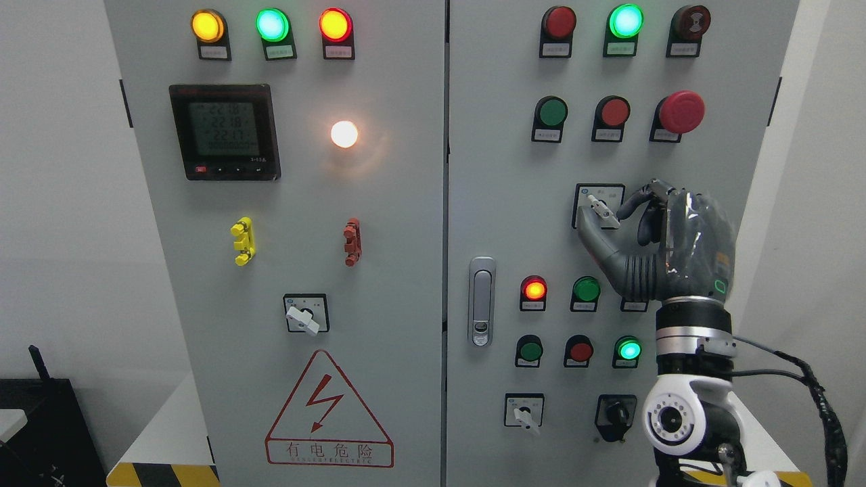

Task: Rotate and turn off gray switch

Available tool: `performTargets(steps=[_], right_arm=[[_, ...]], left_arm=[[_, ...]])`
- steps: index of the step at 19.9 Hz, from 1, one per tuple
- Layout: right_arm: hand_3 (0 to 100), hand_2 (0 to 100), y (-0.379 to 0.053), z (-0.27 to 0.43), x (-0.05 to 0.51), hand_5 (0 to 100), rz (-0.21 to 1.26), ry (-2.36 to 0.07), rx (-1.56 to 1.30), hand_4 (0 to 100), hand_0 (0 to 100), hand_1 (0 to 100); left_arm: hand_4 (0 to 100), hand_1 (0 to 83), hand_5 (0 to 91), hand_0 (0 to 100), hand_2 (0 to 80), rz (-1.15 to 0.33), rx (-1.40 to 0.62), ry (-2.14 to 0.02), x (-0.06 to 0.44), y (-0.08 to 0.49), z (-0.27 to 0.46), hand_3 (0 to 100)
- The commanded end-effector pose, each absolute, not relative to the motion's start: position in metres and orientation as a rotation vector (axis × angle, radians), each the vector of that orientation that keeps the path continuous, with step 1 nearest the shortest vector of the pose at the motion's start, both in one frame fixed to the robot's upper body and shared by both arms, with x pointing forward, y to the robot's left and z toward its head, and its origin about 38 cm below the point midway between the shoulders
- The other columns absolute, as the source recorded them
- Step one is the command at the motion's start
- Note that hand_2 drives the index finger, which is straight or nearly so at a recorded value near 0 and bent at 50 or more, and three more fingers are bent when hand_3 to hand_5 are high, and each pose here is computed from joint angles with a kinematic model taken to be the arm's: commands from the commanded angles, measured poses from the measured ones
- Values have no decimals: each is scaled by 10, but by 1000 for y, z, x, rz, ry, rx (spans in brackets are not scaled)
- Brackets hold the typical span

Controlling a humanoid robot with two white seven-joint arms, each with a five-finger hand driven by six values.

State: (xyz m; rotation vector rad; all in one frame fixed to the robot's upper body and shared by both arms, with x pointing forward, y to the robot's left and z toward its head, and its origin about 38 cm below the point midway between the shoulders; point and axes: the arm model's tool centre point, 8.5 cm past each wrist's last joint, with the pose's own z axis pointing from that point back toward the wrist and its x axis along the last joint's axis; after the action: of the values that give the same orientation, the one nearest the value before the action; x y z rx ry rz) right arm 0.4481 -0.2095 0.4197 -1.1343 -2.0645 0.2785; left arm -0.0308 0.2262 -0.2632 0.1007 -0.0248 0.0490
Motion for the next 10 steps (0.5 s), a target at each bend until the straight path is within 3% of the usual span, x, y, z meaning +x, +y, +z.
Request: performTargets(steps=[1, 10], right_arm=[[1000, 652, -202, 420, 448, 1000, 294, -2077, -1130, 993, 152, 424], [1000, 673, -203, 420, 448, 1000, 293, -2072, -1150, 995, 204, 436]], left_arm=[[0, 389, 0, 120, 0, 47, 102, -10, -36, 226, -263, 0], [0, 389, 0, 120, 0, 47, 102, -10, -36, 226, -263, 0]])
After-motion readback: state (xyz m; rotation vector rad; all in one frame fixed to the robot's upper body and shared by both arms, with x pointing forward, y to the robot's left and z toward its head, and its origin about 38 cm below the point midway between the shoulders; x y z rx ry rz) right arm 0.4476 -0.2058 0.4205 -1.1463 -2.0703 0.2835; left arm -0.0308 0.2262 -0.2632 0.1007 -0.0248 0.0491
